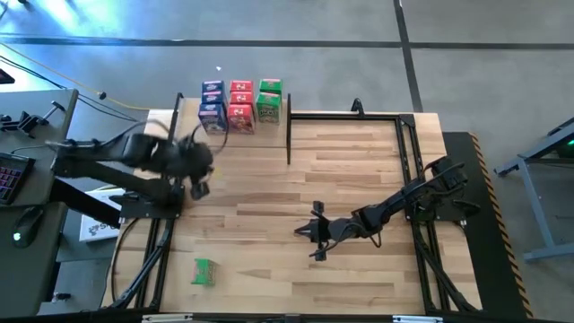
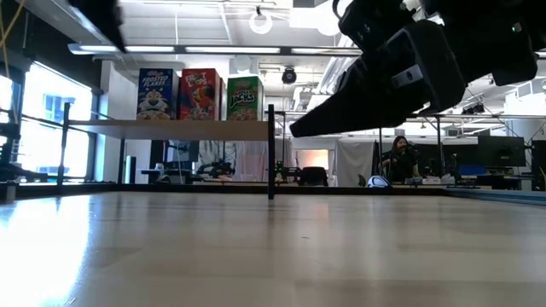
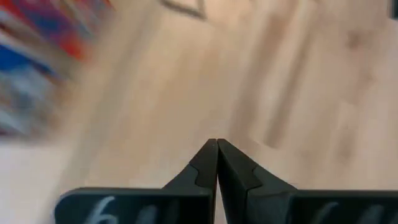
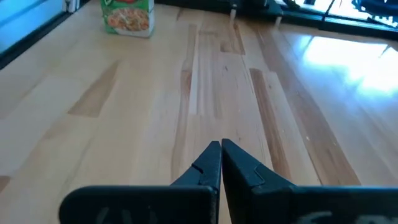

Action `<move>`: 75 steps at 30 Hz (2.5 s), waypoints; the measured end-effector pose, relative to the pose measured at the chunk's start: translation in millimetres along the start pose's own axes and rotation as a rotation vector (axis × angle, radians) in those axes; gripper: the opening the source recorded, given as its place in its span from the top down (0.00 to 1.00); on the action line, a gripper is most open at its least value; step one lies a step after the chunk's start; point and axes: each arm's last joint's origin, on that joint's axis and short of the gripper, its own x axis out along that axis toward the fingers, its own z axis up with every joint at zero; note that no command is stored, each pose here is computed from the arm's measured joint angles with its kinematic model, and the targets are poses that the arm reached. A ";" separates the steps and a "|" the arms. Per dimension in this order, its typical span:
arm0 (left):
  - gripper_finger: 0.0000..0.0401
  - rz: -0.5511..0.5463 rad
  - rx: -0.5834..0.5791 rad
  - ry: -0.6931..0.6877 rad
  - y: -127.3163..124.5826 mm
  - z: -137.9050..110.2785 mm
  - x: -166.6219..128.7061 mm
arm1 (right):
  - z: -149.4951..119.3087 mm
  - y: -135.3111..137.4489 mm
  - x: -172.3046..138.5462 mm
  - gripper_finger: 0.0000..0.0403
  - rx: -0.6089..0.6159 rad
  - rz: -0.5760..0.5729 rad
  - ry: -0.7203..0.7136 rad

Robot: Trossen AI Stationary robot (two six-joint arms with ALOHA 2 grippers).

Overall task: Stack cereal on shelf
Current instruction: Put the green cereal box on the shelf aligned with the other green cereal boxes

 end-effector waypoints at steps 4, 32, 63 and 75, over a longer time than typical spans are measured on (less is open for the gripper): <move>1.00 -0.076 -0.127 0.108 -26.3 -24.3 -0.7 | 2.3 -1.3 0.5 1.00 -0.027 0.002 -0.022; 0.52 0.020 -0.667 0.801 -196.2 -57.3 8.8 | 2.6 -1.8 1.2 1.00 -0.111 0.048 -0.025; 0.33 0.076 -0.958 0.541 -235.3 -87.0 12.0 | 2.6 0.3 0.8 1.00 -0.100 0.094 -0.027; 0.48 0.053 -0.845 0.541 -237.2 -85.4 17.1 | 2.6 0.4 0.8 1.00 -0.078 0.095 -0.026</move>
